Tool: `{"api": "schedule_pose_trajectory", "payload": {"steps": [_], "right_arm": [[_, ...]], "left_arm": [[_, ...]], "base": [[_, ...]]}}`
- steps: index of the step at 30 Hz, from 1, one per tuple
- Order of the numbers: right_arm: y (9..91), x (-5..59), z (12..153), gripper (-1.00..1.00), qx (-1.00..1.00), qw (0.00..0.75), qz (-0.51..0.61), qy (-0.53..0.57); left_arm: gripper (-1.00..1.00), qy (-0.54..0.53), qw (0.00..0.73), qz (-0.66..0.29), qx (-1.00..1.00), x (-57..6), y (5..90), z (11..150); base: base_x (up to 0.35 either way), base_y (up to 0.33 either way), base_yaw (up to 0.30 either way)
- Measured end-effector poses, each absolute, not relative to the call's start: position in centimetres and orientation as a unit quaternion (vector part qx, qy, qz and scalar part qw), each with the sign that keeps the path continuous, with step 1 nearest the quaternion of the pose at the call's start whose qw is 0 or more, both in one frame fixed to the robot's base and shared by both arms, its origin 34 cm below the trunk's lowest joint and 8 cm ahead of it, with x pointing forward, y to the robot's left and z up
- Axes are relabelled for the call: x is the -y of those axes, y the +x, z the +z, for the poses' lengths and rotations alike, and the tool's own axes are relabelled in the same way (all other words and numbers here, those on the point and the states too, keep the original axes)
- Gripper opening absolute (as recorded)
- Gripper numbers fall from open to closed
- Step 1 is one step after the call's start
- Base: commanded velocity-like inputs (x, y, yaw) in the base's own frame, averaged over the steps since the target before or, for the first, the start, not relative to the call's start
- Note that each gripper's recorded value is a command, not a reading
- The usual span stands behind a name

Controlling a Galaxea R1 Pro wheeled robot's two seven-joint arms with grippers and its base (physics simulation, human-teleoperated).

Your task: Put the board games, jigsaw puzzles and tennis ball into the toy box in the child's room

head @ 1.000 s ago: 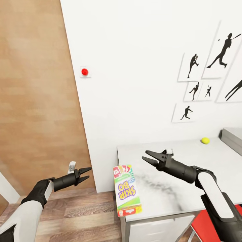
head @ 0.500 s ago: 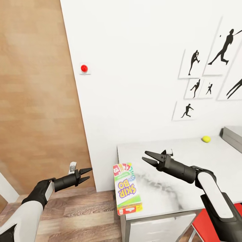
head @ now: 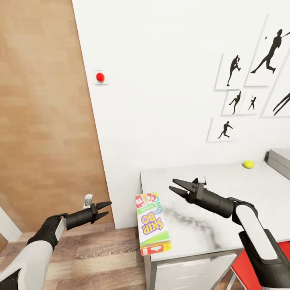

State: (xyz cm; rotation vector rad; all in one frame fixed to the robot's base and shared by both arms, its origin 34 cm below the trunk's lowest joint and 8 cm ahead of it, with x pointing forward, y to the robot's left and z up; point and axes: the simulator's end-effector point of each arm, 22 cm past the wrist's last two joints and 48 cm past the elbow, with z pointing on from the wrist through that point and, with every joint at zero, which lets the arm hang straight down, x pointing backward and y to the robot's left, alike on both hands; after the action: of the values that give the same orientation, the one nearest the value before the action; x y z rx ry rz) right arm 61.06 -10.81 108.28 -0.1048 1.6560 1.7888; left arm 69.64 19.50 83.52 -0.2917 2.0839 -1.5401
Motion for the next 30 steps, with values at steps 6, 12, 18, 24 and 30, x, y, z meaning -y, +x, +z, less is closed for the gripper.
{"api": "schedule_pose_trajectory", "payload": {"steps": [6, 12, 18, 24, 30], "right_arm": [[63.9, 10.9, 114.2, 1.00, -0.612, 0.390, 0.683, -0.081], [67.2, 10.5, 116.2, 1.00, -0.625, 0.406, 0.662, -0.079], [69.6, 9.8, 116.3, 1.00, -0.641, 0.375, 0.668, -0.039], [70.5, 9.4, 115.5, 1.00, -0.661, 0.356, 0.661, -0.015], [70.7, 9.3, 115.2, 1.00, -0.667, 0.350, 0.658, -0.009]], "left_arm": [[1.00, -0.108, 0.262, -0.570, -0.771, -19.3, 69.6, 82.5], [1.00, -0.109, 0.260, -0.571, -0.771, -19.3, 69.5, 81.5], [1.00, -0.109, 0.259, -0.574, -0.769, -19.2, 69.5, 81.4], [1.00, -0.108, 0.259, -0.576, -0.768, -19.2, 69.5, 81.5], [1.00, -0.108, 0.259, -0.577, -0.767, -19.1, 69.5, 81.6]], "base": [[0.000, 0.000, 0.000], [0.000, 0.000, 0.000], [0.000, 0.000, 0.000], [0.000, 0.000, 0.000], [0.000, 0.000, 0.000]]}}
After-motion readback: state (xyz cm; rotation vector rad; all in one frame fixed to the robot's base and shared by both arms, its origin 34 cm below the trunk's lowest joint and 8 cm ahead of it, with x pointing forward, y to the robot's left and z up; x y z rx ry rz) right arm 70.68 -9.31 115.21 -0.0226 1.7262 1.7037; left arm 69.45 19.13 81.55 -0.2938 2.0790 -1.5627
